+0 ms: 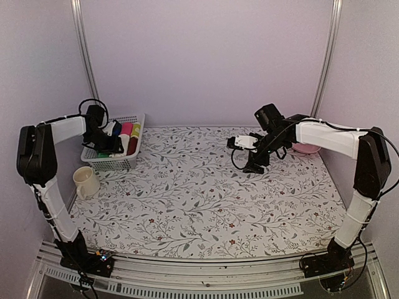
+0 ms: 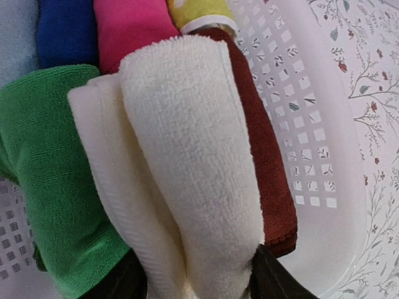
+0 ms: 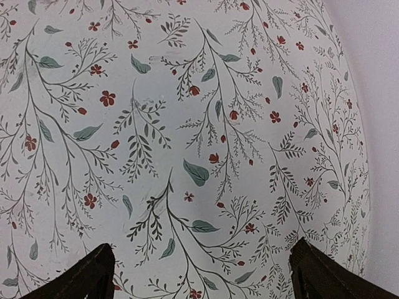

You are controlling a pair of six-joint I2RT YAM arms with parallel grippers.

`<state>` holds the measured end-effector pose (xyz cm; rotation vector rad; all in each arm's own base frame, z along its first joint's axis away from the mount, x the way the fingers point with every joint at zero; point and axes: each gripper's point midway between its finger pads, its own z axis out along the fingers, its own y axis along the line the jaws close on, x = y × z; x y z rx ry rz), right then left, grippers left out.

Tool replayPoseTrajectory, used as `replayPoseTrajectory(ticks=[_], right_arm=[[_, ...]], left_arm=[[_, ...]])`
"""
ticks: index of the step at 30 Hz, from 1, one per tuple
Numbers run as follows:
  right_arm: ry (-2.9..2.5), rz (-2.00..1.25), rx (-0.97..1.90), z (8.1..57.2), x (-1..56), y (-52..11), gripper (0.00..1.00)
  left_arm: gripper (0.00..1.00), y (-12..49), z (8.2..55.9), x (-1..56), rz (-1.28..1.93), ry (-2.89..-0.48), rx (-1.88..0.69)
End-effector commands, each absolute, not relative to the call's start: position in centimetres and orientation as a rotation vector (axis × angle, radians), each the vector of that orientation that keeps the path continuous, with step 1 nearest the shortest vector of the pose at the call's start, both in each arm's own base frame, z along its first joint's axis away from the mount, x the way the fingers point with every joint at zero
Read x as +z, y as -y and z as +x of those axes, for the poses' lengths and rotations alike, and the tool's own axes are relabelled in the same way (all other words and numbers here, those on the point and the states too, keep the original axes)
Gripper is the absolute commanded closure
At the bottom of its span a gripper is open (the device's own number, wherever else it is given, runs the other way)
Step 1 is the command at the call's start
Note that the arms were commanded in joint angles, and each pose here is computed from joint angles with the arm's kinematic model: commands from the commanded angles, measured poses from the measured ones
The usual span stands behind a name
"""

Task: Roll the towels
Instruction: Place the towel in the bin.

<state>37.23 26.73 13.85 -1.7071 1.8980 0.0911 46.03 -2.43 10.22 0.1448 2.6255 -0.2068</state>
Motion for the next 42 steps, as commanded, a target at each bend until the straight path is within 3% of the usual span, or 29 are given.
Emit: replayPoseTrajectory(ticks=[1, 6, 12, 15, 19, 26, 31, 42], right_arm=[[-1.886, -1.726, 0.119, 36.6, 13.4, -27.4, 0.01], [-1.881, -1.738, 0.126, 36.3, 13.3, -27.8, 0.01], [-1.878, -1.749, 0.130, 36.1, 13.1, -28.0, 0.01], [-1.877, -1.752, 0.132, 36.0, 13.0, -28.1, 0.01], [-1.873, -1.754, 0.130, 36.0, 13.0, -28.1, 0.01], [-1.877, -1.755, 0.126, 36.0, 12.9, -28.1, 0.01], [-1.877, -1.758, 0.126, 36.0, 12.8, -28.1, 0.01], [-1.876, -1.758, 0.137, 35.9, 12.9, -28.2, 0.01]], left_arm=[[0.43, -0.1, 45.9, 11.7, 0.057, -2.596, -0.040], [0.35, -1.8, 46.2, 12.8, -0.014, -2.538, 0.080], [0.35, -2.9, 46.2, 12.5, -0.049, -2.533, 0.162], [0.45, -2.8, 46.2, 12.1, -0.051, -2.537, 0.159], [0.52, -1.5, 46.5, 11.3, -0.014, -2.552, 0.095], [0.75, -0.4, 46.6, 9.7, 0.005, -2.587, 0.027], [1.00, -0.2, 46.7, 9.6, 0.000, -2.588, -0.009], [1.00, 3.0, 47.0, 12.1, 0.026, -2.432, -0.449]])
